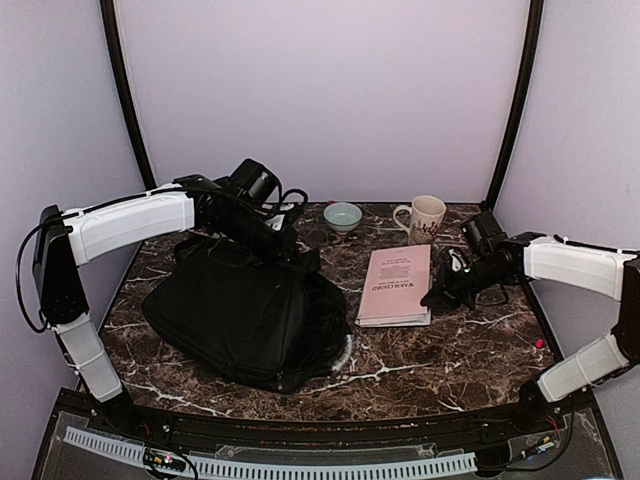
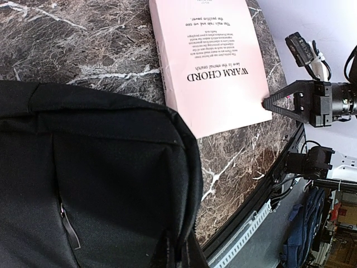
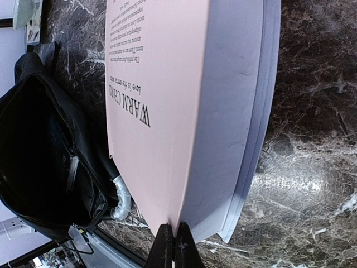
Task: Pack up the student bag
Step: Pick up the book from the center of the board, then place the book in the largest pocket of the bag.
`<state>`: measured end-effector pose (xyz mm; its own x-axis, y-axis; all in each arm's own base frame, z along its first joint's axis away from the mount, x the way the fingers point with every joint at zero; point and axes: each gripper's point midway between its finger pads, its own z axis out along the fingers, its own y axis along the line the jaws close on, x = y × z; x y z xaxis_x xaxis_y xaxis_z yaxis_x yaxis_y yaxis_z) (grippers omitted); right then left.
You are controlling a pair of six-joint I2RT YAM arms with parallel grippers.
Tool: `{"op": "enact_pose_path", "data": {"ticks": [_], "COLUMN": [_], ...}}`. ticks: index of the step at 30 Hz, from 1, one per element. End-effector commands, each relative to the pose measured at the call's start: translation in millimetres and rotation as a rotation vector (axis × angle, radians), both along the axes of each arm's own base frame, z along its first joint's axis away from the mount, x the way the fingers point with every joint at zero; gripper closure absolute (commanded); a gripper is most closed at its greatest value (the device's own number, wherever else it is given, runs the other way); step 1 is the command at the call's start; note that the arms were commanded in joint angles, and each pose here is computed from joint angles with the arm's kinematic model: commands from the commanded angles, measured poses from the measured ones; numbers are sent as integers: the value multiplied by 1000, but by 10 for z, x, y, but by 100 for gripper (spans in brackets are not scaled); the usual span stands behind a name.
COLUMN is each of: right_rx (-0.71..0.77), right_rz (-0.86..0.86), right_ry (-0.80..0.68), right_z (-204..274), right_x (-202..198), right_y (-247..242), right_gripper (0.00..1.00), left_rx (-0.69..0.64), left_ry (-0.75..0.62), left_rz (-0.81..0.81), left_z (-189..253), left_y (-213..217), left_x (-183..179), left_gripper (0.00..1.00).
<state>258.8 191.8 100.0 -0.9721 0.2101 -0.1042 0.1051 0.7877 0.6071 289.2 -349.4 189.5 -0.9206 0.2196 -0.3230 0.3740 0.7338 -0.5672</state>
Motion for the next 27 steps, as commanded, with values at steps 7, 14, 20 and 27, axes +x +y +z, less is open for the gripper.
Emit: {"op": "enact_pose_path", "data": {"ticks": [7, 14, 20, 27], "right_rx": [109, 182, 213, 269], "right_rz": [62, 106, 129, 174], "right_ry": [-85, -129, -162, -185], "right_z": [452, 784, 984, 1129], "right_x": [-47, -84, -107, -231], "right_y": [134, 222, 253, 293], "right_gripper": [100, 100, 100, 100], "left_rx": [-9, 7, 5, 3], "left_ry": [-33, -41, -51, -69], "left_rz": [17, 16, 18, 10], "left_z": [166, 180, 229, 294], "left_y": [54, 104, 137, 131], "left_x": [38, 11, -6, 7], "left_gripper": [100, 100, 100, 100]}}
